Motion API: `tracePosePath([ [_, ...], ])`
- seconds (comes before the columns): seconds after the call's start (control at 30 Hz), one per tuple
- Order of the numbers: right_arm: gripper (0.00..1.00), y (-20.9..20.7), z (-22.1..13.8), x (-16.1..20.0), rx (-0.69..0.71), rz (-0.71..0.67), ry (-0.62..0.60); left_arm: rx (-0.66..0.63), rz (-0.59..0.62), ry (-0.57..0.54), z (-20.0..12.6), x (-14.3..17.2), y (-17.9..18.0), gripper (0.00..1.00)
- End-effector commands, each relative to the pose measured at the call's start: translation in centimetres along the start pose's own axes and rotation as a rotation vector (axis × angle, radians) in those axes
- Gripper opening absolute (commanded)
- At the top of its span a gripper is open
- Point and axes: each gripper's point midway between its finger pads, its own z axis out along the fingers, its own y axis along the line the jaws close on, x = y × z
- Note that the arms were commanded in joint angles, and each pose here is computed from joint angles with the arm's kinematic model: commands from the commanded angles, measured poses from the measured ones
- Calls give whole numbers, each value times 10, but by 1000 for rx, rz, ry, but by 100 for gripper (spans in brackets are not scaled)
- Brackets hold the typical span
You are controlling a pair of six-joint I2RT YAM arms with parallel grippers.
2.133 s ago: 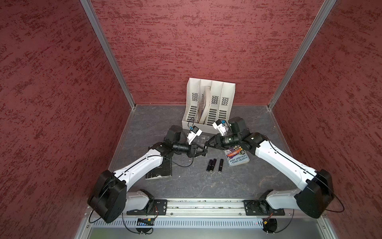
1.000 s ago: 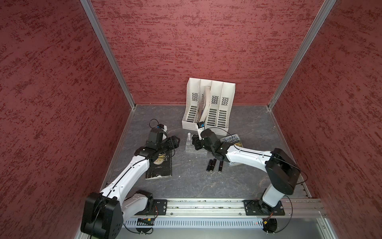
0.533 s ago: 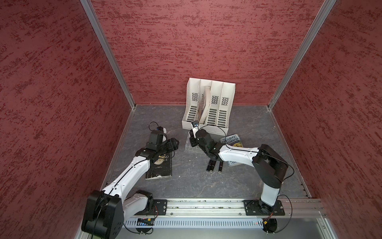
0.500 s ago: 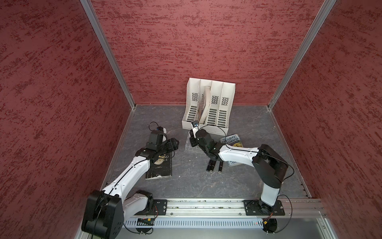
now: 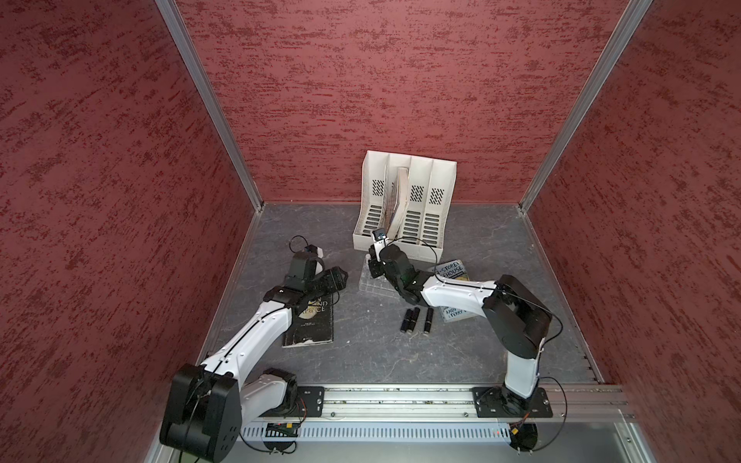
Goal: Arrange the lipsticks in the organizer
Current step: Place the lipstick in the storage box.
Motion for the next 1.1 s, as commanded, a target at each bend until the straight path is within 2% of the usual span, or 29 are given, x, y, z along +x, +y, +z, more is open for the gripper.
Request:
tracePosePath([
  [0.0, 8, -6, 4, -6, 18, 20, -27, 11, 4, -4, 1, -1, 0, 76],
  [0.87, 8, -7, 7, 40, -5, 67, 47, 19, 5, -17, -1, -3, -1, 75],
  [1.0, 13, -8, 7, 41, 1, 66, 50, 18, 6, -20, -2, -4, -1, 75],
  [1.07, 23, -8, 6, 39, 1, 71, 49, 23, 18, -26, -4, -5, -4, 75],
])
